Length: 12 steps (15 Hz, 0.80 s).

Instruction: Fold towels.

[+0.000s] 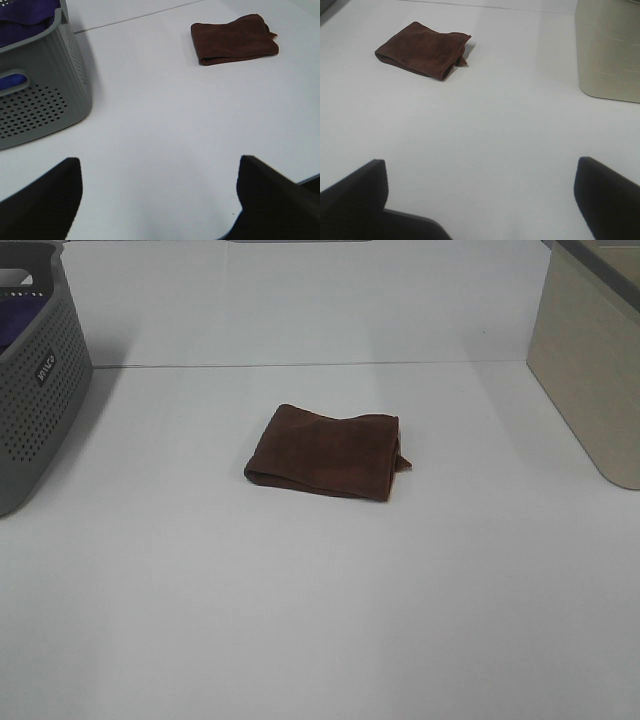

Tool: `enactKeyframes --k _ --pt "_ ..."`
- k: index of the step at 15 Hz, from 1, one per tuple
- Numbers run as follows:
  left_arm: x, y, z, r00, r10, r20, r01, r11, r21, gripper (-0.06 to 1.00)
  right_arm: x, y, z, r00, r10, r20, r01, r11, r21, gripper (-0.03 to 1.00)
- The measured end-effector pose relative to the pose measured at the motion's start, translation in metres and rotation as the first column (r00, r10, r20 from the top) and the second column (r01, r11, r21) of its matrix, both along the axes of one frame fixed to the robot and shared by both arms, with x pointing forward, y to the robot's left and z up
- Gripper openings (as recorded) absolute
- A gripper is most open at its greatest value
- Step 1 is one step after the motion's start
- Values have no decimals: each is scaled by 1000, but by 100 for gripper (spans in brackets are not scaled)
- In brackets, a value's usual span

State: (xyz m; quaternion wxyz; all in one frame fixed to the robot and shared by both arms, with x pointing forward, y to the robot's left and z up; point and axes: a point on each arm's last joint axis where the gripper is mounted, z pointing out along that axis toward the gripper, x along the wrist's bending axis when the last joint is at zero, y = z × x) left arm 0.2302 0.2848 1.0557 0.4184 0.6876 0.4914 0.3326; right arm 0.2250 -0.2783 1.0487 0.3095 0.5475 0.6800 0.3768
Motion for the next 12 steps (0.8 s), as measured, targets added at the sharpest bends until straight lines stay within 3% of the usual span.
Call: enactKeyframes --k 12 --pt "0 0 0 1000 0 0 0 1000 0 80 0 0 0 1000 2 4 -2 1000 4 95"
